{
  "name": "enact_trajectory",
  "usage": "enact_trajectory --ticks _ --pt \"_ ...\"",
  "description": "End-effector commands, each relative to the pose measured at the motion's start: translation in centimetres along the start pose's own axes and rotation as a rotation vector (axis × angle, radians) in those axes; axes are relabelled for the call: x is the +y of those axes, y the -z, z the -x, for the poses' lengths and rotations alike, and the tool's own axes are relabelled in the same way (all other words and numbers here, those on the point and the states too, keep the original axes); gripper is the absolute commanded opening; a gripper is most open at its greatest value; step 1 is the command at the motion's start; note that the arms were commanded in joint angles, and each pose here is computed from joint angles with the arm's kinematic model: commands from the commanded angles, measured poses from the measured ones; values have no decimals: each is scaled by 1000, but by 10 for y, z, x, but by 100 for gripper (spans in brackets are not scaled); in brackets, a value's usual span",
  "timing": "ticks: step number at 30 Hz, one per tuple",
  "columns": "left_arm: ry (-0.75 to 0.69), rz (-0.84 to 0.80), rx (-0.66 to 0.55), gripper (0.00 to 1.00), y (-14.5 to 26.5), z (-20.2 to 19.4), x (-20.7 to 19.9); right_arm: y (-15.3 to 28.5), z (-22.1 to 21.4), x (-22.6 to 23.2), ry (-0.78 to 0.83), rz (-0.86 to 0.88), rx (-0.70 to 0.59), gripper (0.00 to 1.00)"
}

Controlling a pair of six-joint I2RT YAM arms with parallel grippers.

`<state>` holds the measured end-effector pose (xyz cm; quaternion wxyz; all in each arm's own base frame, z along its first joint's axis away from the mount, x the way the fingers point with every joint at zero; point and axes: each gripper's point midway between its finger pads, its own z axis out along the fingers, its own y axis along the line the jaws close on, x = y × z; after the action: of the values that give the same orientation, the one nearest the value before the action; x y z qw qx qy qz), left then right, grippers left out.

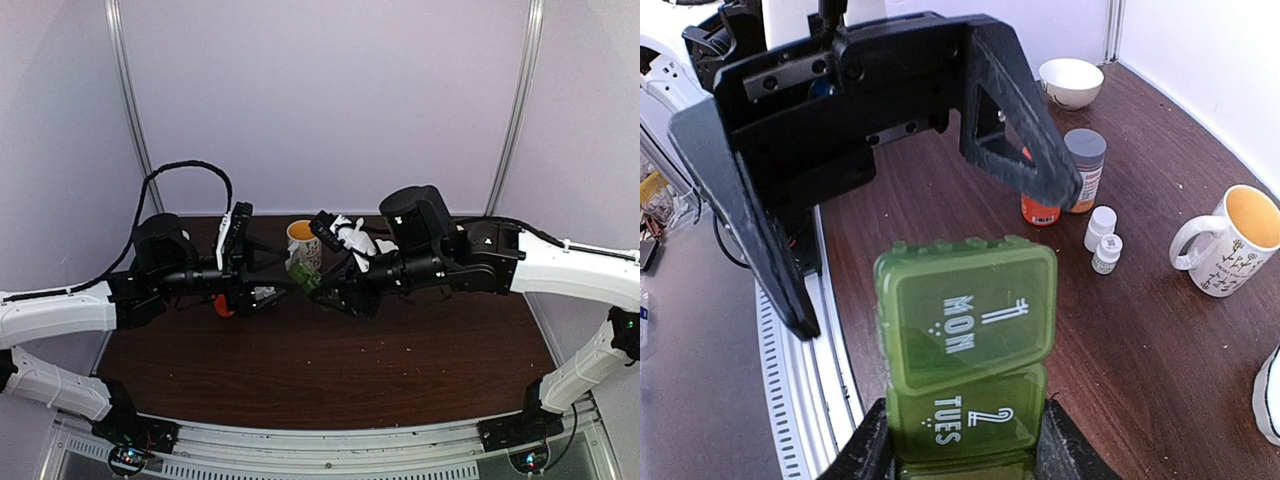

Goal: Sort the pills into containers
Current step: Pass from the right arm to the left

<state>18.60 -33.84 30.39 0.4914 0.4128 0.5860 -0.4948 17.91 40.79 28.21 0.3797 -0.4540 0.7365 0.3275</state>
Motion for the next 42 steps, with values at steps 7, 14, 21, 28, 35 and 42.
enact_trajectory --ticks 7,14,21,28,35,42 --pt "29 -45 -49 86 -19 21 -3 -3 4 -5 -2 -26 -21 34" --pt "37 -96 -64 80 -23 25 -9 -7 -1 -6 24 -49 5 34" --pt "41 -151 -41 61 -27 21 -15 -5 0 -5 33 -51 -5 34" --pt "36 -160 -39 53 -26 19 -17 -5 2 -3 22 -37 -20 35" --pt "52 -149 -40 84 -24 19 -17 -3 2 -2 21 -33 -26 35" --pt "45 -191 -115 91 -17 27 -26 5 11 8 -8 26 -101 35"
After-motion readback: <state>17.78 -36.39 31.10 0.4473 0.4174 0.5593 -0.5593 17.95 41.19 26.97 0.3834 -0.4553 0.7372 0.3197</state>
